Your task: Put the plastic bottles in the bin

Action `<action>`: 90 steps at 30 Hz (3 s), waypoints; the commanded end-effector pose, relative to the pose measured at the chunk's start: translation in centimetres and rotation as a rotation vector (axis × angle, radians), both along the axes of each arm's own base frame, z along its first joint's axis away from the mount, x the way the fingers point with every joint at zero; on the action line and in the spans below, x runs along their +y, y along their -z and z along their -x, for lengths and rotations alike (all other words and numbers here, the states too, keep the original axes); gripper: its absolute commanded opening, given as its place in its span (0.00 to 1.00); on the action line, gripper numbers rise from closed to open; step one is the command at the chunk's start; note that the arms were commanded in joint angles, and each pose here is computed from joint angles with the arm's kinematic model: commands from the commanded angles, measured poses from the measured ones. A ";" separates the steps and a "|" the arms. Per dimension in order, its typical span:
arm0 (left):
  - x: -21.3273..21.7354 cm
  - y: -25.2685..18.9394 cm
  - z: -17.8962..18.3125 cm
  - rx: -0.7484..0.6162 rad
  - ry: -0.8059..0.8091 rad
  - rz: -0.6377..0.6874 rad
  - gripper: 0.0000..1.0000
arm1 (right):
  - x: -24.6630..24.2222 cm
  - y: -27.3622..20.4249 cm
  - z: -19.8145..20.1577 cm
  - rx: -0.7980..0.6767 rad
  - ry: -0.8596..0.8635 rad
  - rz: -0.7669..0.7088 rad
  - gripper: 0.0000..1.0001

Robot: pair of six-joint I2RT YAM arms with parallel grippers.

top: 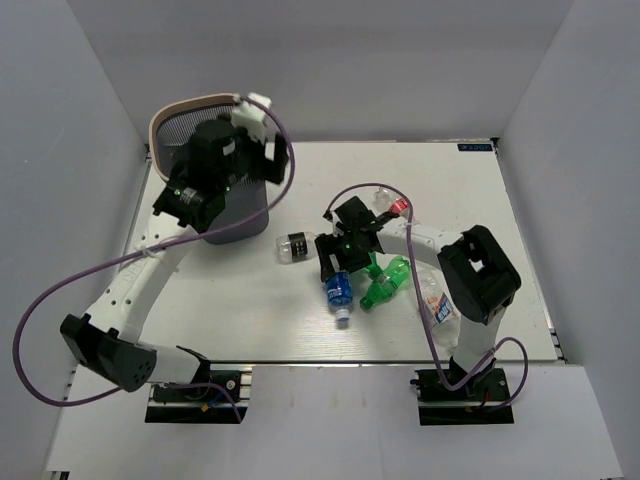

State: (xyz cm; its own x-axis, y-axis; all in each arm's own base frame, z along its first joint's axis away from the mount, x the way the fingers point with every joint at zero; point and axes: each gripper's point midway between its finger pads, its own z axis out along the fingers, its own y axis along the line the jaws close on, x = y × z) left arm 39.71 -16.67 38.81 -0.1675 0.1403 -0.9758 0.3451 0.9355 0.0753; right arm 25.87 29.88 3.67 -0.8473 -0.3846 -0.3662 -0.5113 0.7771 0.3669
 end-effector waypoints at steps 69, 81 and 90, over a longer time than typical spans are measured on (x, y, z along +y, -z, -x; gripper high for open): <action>-6.1 27.3 4.9 0.169 0.267 -0.538 0.99 | 2.8 -46.4 -17.1 -1.226 -0.120 -0.967 0.55; -7.0 34.2 3.5 0.314 0.286 -0.651 0.80 | -9.7 -28.9 -10.5 -0.886 -0.094 -0.496 0.89; -10.2 19.7 3.5 0.121 0.304 -0.365 0.25 | -13.7 -19.4 -11.3 -0.592 0.038 -0.231 0.83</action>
